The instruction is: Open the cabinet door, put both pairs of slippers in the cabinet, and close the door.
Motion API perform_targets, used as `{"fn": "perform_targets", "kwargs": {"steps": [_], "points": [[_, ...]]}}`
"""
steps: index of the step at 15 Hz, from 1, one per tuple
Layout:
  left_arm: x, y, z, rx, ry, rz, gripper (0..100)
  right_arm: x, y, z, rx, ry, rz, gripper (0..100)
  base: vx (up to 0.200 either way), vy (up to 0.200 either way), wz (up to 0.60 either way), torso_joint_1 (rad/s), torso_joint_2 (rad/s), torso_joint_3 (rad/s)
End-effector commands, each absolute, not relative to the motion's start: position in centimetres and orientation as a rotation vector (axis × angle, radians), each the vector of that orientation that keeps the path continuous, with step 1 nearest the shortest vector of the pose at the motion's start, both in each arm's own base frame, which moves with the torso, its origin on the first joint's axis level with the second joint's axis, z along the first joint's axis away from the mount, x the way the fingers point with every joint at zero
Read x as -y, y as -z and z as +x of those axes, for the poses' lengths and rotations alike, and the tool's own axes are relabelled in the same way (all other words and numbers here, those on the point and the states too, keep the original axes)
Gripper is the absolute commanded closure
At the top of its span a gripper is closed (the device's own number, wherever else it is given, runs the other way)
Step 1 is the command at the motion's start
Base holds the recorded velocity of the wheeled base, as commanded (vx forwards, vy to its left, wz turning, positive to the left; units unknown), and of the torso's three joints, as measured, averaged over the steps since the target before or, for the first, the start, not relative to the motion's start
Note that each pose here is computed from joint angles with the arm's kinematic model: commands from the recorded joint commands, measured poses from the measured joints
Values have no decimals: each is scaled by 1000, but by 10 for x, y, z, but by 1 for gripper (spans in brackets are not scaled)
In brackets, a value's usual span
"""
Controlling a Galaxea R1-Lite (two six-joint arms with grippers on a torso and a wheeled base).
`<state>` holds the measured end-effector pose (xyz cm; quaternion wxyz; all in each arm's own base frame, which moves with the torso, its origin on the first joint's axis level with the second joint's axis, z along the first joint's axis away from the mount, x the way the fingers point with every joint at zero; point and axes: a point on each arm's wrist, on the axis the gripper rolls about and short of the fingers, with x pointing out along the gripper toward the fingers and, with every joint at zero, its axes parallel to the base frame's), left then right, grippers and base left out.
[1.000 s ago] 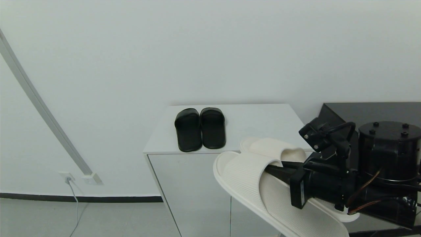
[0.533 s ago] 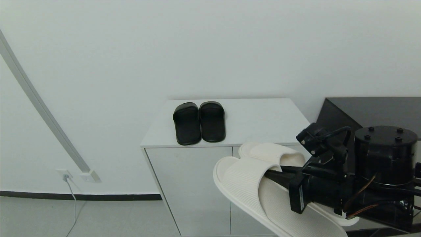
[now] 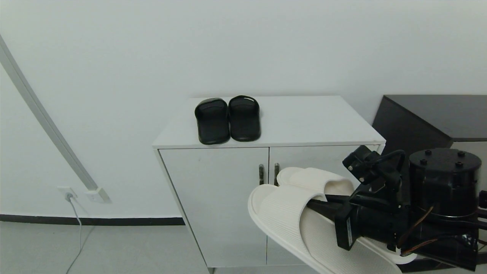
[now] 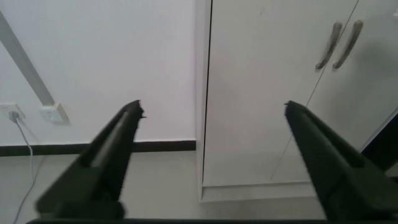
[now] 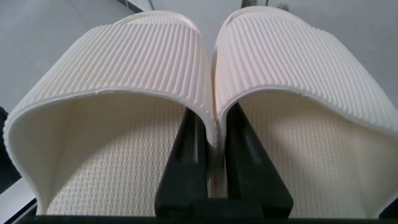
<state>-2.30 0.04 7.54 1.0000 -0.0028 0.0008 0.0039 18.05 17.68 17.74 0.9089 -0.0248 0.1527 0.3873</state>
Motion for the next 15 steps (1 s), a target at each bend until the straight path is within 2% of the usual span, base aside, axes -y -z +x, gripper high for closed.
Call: {"fn": "perform_targets", "kwargs": {"steps": [1, 9, 15], "points": [[0, -75, -23, -3, -8, -6, 0, -177, -176, 181, -320, -801, -53, 100, 0, 0, 0, -203, 530, 320], [0, -75, -23, -3, -8, -3, 0, -177, -175, 179, -313, -810, -79, 100, 0, 0, 0, -177, 495, 320], [0, -75, -23, -3, -8, -2, 0, -175, -172, 178, -322, -809, -84, 100, 0, 0, 0, -121, 466, 345]]}}
